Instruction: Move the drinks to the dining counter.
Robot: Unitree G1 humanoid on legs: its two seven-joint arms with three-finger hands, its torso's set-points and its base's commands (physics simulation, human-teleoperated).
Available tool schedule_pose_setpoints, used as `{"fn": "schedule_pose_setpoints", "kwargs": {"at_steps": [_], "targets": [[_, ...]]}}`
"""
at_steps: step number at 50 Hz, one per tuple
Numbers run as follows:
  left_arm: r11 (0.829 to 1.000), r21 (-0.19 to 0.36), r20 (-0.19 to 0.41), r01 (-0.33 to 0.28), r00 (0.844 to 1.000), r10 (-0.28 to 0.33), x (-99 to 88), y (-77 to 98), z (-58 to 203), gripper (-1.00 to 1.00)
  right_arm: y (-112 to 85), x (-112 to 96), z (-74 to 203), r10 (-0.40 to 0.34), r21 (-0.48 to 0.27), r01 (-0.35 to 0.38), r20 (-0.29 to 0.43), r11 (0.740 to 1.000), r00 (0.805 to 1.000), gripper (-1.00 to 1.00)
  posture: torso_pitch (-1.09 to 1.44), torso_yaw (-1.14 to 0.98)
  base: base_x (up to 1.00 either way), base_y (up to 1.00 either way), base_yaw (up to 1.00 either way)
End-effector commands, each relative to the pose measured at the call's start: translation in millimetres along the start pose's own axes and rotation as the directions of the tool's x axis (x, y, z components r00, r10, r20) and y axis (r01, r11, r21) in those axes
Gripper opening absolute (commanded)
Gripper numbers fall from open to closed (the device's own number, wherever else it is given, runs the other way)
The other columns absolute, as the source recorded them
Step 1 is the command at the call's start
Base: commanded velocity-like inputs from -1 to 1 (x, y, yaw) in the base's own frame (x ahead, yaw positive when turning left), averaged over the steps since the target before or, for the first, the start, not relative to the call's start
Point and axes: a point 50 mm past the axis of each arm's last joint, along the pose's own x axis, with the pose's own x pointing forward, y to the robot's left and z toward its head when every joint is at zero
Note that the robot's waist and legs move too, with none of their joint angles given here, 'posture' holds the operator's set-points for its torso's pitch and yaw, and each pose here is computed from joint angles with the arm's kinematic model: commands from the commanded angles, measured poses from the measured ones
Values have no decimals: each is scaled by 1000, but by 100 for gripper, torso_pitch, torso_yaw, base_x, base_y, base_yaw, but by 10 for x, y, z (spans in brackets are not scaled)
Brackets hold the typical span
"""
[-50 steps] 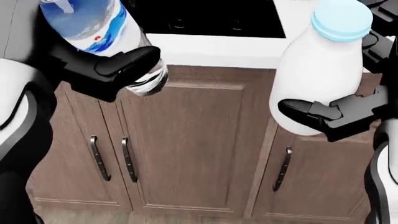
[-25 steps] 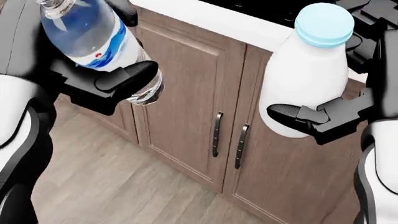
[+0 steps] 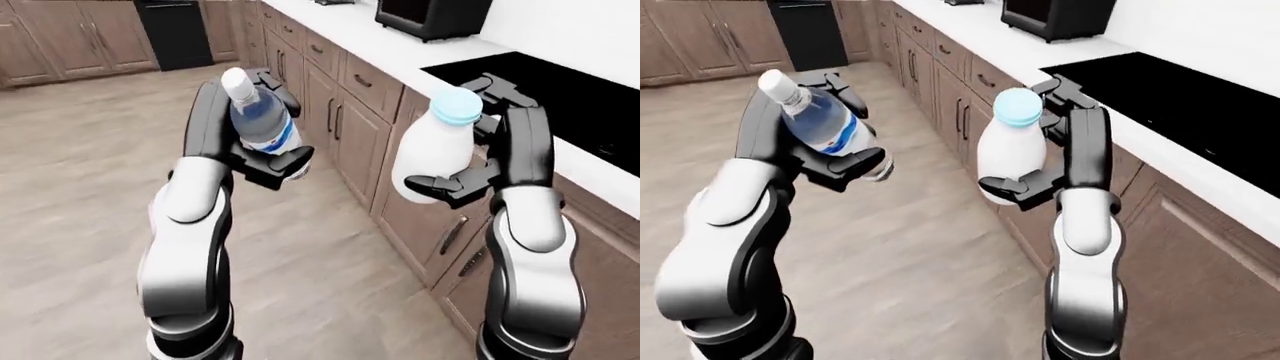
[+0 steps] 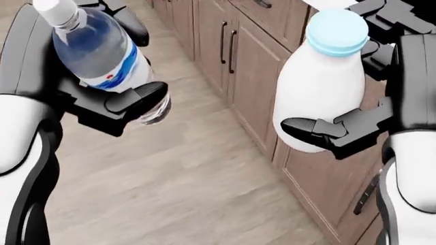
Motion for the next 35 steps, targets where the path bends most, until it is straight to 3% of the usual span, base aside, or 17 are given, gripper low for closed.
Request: {"fn": "schedule_pose_setpoints", "kwargs": {"at_steps": [1, 35], "targets": [[1000, 6, 89, -7, 996, 6, -27, 10, 132, -100, -53, -4, 111, -35, 1, 35, 71, 999, 997, -100, 0, 0, 0, 0, 100], [1000, -12, 91, 0, 996, 1, -36, -32, 84, -100, -9, -37, 21, -20, -8, 21, 59, 1000, 998, -100, 0, 0, 0, 0, 100]]}}
